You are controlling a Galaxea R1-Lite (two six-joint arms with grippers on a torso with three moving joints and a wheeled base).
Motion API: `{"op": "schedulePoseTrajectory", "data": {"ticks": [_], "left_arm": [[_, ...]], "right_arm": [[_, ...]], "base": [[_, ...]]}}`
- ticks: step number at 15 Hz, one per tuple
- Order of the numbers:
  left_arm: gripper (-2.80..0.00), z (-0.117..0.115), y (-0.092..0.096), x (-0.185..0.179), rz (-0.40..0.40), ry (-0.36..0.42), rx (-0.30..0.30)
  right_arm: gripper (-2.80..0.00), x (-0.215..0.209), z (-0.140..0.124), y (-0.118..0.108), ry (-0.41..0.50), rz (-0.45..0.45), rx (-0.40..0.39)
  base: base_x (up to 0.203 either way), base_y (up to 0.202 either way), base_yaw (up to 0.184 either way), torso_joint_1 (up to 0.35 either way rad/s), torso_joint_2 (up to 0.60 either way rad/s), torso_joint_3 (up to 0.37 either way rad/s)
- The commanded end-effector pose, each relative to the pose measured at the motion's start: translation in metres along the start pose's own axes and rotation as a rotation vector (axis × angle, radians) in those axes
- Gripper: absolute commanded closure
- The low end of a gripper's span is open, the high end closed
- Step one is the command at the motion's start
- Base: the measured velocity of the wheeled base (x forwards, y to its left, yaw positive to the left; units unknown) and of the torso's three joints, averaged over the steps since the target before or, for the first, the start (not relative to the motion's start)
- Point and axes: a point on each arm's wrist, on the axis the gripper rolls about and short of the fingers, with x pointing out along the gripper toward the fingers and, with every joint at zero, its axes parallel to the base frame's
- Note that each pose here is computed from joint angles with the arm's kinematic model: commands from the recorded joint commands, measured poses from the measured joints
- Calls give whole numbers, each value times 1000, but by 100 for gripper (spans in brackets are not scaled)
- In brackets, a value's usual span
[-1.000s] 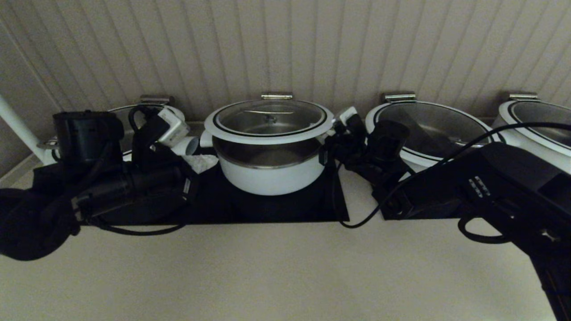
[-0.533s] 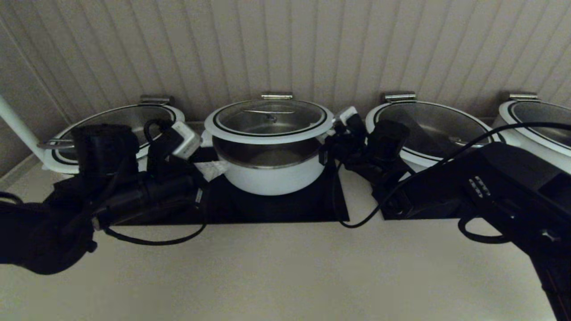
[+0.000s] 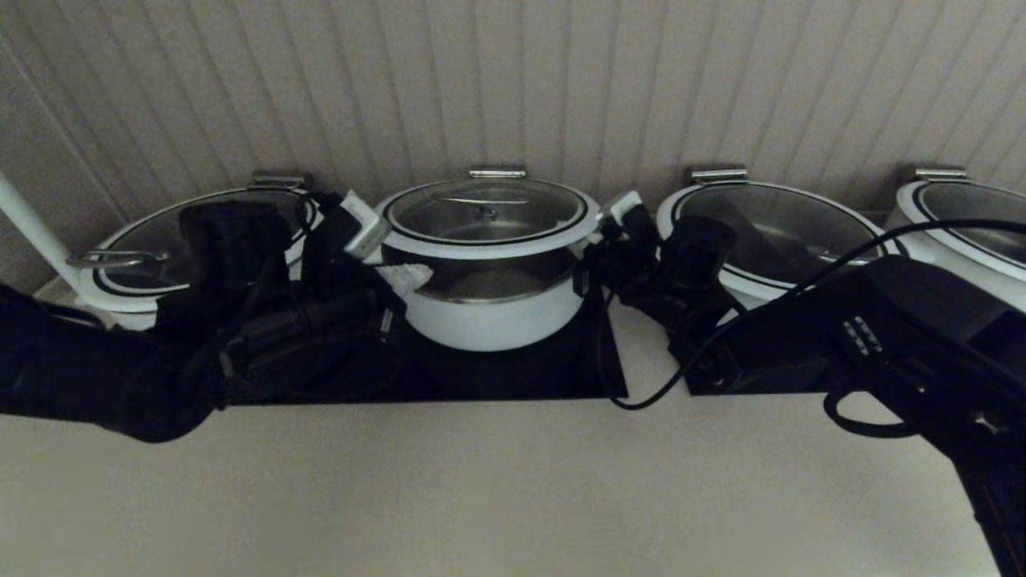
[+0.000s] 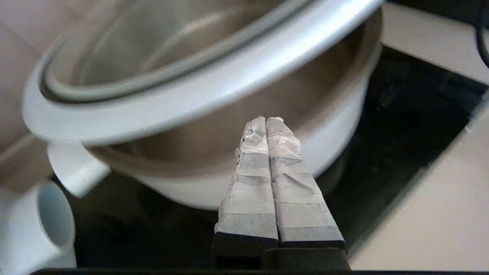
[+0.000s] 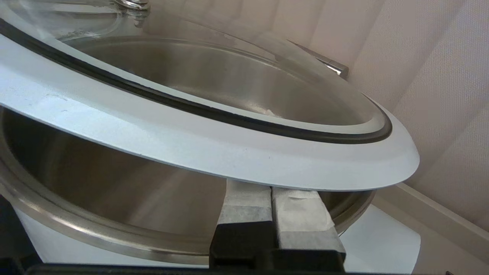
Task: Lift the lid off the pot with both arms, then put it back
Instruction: Open the pot lid completely
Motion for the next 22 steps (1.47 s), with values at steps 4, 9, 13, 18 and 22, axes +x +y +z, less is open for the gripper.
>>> {"op": "schedulePoseTrajectory", "data": {"ticks": [4, 9, 13, 18, 22], "left_arm": [[0, 0, 8, 22, 8, -20, 7], [0, -3, 8, 26, 14, -10, 5], [0, 3, 12, 31, 24, -31, 11], [0, 5, 13, 32, 26, -37, 13], [0, 6, 14, 32, 29, -40, 14]], "right_arm": [[0, 0, 2, 0, -9, 1, -4], [0, 0, 1, 0, -8, 0, -5], [0, 0, 2, 0, -11, 0, -6], [0, -5, 4, 1, 1, 3, -5], [0, -28, 2, 6, 76, 20, 13]], "base": [[0, 0, 0, 0, 0, 0], [0, 0, 0, 0, 0, 0], [0, 0, 0, 0, 0, 0], [0, 0, 0, 0, 0, 0], [0, 0, 0, 0, 0, 0]]}}
